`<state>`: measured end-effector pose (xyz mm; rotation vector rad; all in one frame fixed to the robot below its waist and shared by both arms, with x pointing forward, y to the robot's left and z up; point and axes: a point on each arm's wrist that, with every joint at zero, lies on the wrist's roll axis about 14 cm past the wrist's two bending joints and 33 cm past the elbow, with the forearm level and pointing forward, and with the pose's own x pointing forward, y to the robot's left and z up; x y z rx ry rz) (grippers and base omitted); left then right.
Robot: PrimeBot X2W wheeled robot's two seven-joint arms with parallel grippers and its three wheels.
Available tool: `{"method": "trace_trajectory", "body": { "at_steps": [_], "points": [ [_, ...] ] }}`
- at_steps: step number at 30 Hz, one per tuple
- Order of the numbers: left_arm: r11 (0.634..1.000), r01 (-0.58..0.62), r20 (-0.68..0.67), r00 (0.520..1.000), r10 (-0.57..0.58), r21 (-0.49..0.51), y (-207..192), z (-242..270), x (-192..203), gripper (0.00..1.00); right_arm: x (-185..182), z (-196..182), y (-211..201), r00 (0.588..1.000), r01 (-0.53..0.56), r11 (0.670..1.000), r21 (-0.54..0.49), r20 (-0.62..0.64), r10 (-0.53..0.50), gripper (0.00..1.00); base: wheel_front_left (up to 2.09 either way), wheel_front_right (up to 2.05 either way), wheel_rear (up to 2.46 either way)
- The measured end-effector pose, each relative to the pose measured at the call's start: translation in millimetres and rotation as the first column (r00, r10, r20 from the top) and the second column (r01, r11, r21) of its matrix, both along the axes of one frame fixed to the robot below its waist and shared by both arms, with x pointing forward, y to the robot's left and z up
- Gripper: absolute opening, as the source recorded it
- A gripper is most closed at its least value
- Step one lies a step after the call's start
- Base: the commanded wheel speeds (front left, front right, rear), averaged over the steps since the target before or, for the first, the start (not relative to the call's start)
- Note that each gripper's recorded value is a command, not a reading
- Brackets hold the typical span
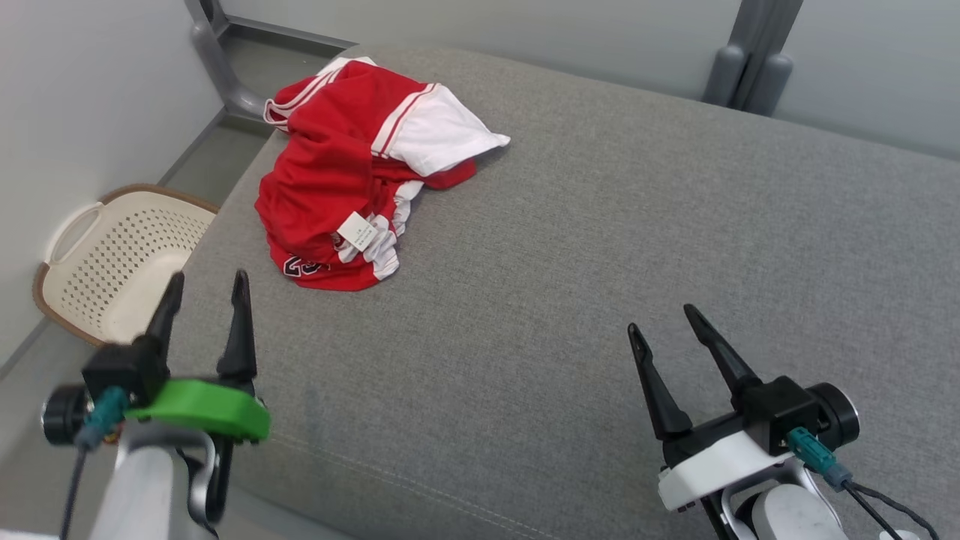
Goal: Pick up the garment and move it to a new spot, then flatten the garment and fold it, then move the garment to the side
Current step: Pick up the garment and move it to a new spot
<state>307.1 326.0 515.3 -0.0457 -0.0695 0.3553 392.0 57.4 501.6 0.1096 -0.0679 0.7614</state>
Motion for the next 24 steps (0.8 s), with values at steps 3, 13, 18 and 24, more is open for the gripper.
{"method": "trace_trajectory", "body": {
  "at_steps": [3,13,18,24],
  "points": [
    [0.999,0.031,-0.018,0.999,-0.031,0.032,14.6,24.4,39.2,1.00,11.5,-6.8,-8.4,1.000,0.015,1.000,-0.019,0.005,-0.015,1.00,0.00,0.00,0.00],
    [0.987,0.142,-0.103,0.986,-0.134,0.073,28.3,89.8,172.5,1.00,55.5,-30.8,-37.5,0.998,0.064,0.996,-0.060,0.025,-0.062,1.00,0.00,0.00,0.00],
    [0.987,0.158,-0.264,0.952,-0.157,-0.018,33.1,50.6,211.7,1.00,72.1,-51.8,-49.6,0.995,0.094,0.993,-0.066,-0.004,-0.095,1.00,0.00,0.00,0.00],
    [0.982,0.154,-0.479,0.858,-0.187,-0.109,29.9,-21.6,233.7,1.00,82.7,-76.4,-62.4,0.989,0.128,0.991,-0.046,-0.069,-0.131,1.00,0.00,0.00,0.00]
  ]
}}
